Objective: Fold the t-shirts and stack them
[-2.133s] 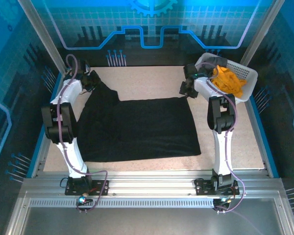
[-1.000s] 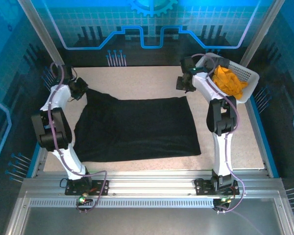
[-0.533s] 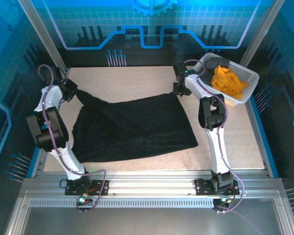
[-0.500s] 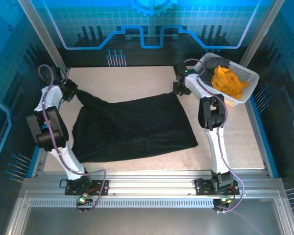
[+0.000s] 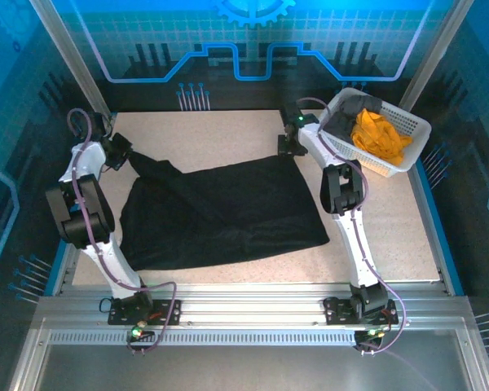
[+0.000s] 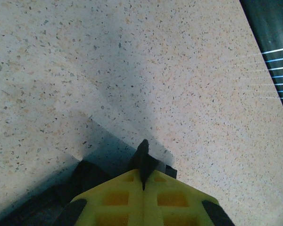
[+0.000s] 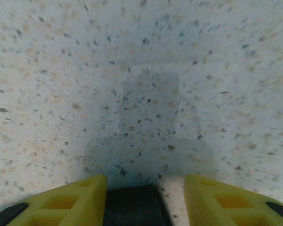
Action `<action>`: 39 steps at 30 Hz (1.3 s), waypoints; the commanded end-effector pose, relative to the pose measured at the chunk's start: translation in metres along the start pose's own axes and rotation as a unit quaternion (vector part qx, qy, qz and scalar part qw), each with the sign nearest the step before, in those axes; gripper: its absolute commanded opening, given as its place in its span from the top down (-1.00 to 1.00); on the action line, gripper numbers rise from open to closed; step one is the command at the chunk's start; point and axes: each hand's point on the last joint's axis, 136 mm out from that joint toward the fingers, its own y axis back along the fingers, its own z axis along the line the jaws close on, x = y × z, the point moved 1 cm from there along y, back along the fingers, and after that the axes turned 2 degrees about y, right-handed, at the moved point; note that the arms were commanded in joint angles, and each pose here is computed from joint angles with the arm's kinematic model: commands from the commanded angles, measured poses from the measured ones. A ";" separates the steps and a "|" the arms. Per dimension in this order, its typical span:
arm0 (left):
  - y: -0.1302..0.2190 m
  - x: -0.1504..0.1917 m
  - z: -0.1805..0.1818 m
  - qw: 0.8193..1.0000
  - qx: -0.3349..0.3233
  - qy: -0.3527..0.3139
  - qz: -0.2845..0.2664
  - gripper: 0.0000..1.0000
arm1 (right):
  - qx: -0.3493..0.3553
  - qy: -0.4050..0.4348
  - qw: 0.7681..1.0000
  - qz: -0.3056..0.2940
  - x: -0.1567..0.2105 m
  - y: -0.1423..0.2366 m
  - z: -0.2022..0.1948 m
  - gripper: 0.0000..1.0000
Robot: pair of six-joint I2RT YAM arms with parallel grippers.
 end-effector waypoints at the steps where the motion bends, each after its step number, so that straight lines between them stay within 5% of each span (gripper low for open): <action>1: -0.002 -0.002 -0.013 1.000 0.015 -0.004 0.003 1.00 | -0.011 0.006 1.000 0.027 0.012 -0.009 0.008 0.12; 13: 0.002 0.000 -0.023 1.000 0.023 -0.010 0.007 1.00 | 0.031 -0.032 0.999 0.009 0.006 0.009 -0.016 1.00; 23: -0.001 0.019 -0.066 0.995 0.079 -0.049 0.032 1.00 | 0.088 -0.052 0.994 -0.045 -0.018 0.048 -0.066 1.00; 33: 0.005 0.029 -0.069 0.994 0.073 -0.071 0.037 1.00 | 0.041 -0.028 0.997 -0.058 -0.017 0.056 -0.054 1.00; 39: 0.046 0.057 -0.062 0.993 0.050 -0.108 0.022 1.00 | -0.013 0.010 0.996 -0.091 -0.015 0.079 -0.041 1.00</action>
